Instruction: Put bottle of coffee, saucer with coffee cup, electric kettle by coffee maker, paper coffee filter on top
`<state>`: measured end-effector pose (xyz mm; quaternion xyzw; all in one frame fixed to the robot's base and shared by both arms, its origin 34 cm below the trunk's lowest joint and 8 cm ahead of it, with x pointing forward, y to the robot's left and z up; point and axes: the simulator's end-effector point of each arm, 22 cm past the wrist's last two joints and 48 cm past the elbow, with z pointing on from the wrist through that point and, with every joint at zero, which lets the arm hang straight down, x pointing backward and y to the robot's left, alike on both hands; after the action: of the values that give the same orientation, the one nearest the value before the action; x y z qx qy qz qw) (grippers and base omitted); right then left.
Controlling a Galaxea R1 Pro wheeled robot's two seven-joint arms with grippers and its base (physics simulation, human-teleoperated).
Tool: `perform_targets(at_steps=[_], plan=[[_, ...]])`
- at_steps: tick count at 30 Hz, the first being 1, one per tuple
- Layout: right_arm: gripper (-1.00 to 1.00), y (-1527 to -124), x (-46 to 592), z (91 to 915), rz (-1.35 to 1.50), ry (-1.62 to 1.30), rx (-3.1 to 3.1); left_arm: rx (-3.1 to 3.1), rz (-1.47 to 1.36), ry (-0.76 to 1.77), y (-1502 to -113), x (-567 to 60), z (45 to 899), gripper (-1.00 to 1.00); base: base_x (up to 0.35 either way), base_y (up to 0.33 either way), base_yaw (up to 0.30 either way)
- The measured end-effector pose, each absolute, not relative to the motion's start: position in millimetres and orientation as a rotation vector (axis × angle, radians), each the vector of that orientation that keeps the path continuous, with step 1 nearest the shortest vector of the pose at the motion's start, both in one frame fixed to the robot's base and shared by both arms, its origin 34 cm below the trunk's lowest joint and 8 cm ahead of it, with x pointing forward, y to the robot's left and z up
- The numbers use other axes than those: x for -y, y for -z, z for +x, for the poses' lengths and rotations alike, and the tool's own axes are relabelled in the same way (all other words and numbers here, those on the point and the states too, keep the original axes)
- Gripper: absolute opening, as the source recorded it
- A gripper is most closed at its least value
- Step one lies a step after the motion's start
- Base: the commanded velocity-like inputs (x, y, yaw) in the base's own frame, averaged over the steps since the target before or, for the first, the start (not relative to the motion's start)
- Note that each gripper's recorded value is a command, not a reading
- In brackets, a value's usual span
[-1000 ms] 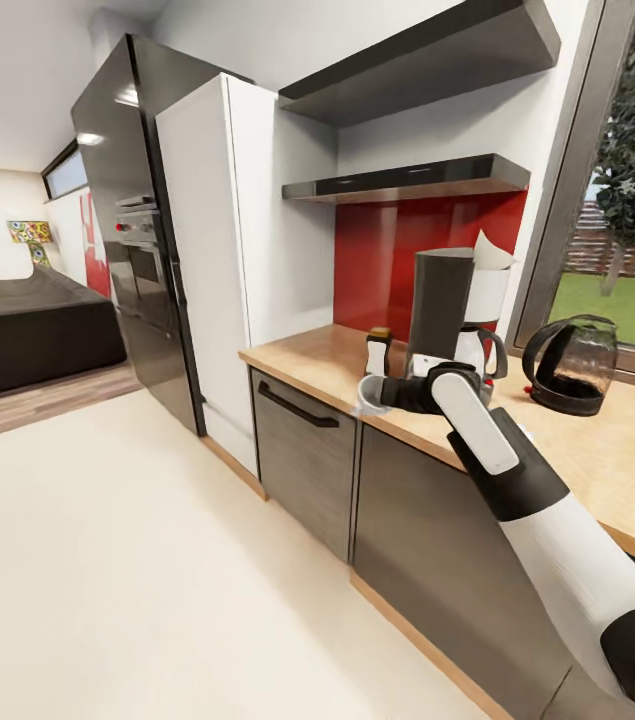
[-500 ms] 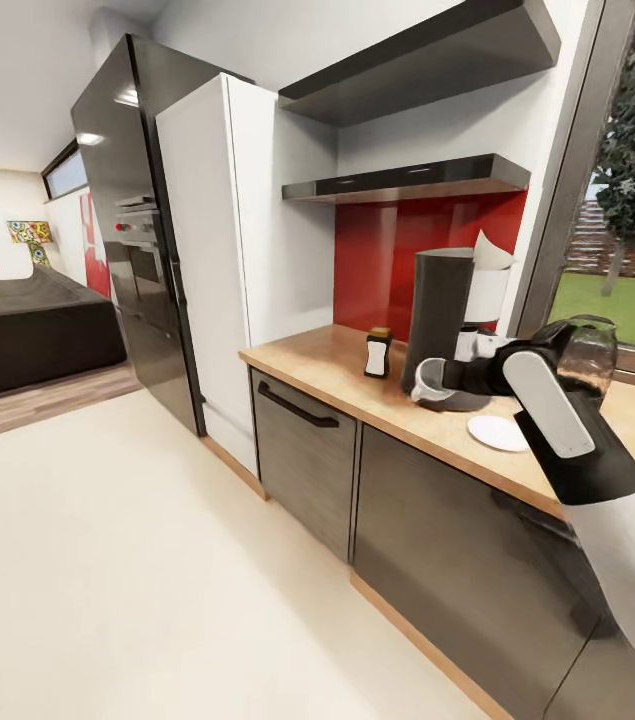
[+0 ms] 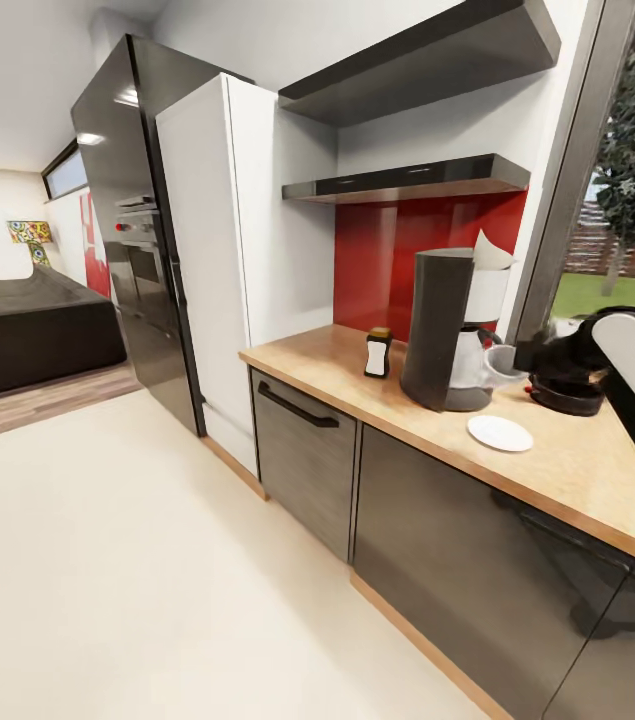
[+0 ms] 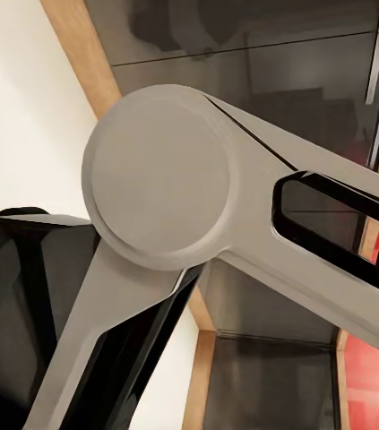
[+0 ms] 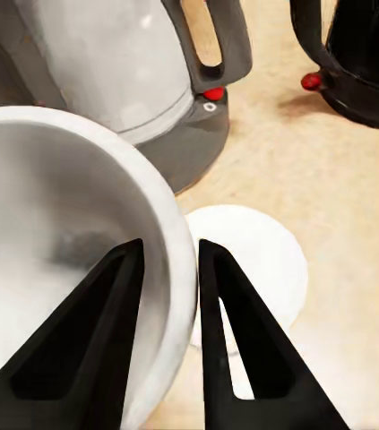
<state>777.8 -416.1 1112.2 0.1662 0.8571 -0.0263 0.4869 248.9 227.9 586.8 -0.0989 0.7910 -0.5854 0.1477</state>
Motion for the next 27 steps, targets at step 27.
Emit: perform_targets(at_steps=[27], plan=[[-1.0,-1035.6,463.3,779.1,0.667,-0.037,-2.402,-2.275,-0.284,1.684,-587.0,-227.9,248.8,1.0,0.049,0.0,0.0]])
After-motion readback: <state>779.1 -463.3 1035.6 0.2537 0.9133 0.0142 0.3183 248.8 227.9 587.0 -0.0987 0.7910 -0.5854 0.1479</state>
